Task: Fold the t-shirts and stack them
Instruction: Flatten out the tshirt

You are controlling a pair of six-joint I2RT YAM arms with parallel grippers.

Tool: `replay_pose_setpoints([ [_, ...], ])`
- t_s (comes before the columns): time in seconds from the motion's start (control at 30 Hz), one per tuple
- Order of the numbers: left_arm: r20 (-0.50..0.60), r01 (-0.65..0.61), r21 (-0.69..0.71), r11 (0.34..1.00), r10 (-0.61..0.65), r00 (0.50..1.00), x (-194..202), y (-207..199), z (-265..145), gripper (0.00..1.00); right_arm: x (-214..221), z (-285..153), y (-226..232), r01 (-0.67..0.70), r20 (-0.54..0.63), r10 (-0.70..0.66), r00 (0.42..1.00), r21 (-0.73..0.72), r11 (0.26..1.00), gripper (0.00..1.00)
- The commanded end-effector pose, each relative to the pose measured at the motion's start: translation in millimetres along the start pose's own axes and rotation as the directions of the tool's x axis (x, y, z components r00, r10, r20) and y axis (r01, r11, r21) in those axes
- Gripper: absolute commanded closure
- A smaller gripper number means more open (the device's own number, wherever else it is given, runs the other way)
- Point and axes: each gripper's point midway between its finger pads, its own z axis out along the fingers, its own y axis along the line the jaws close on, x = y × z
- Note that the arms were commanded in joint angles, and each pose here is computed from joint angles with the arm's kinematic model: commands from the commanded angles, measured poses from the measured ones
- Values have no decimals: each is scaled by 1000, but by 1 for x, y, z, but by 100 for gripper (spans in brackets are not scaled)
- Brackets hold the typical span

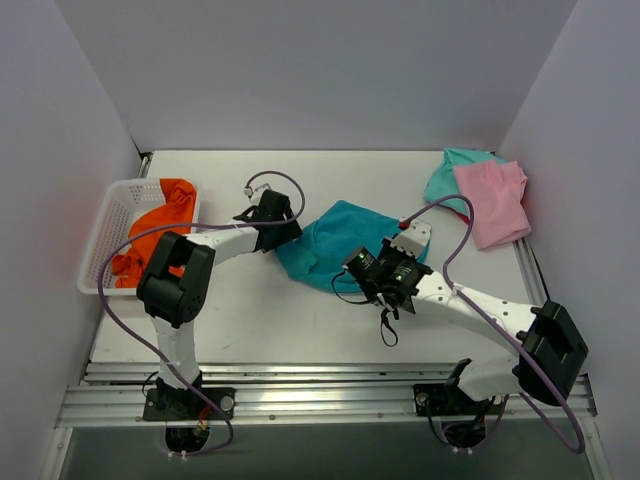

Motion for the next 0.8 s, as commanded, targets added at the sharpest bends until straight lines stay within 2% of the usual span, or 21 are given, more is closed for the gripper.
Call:
replay_pose_setpoints([
  [0.0, 1, -20, -3, 1000, 20, 1000, 0, -4, 4, 23, -9, -1, -8, -16, 27, 16, 1000, 10, 1000, 100],
  [0.27, 5, -39, -24, 999, 39, 999, 1, 4, 1, 41, -9, -1, -8, -23, 23, 23, 999, 6, 1000, 100],
  [0.3, 4, -40, -27, 999, 40, 999, 1, 5, 2, 48, -10, -1, -9, -24, 23, 24, 999, 4, 1000, 100],
  [0.37, 1, -50, -31, 998, 50, 999, 3, 6, 2, 54, -12, -2, -11, -32, 24, 32, 999, 2, 999, 100],
  [0.4, -1, -52, -33, 998, 52, 999, 3, 7, 2, 62, -12, -2, -11, -33, 26, 33, 999, 2, 999, 100],
  [0.47, -6, -61, -35, 998, 61, 998, 5, 8, 3, 67, -15, -3, -13, -42, 28, 42, 999, 0, 999, 100],
  [0.5, -6, -64, -41, 997, 63, 998, 6, 10, 4, 71, -14, -4, -14, -44, 27, 44, 999, -1, 999, 100],
  [0.53, -7, -65, -48, 997, 65, 998, 6, 12, 5, 88, -16, -4, -14, -48, 29, 48, 998, -3, 999, 100],
  [0.57, -8, -66, -54, 996, 66, 998, 7, 13, 6, 96, -16, -4, -15, -50, 30, 50, 998, -2, 999, 100],
  [0.77, 17, -74, -83, 994, 76, 997, 2, 20, 1, 98, -14, -2, -15, -49, 30, 48, 998, 4, 999, 100],
])
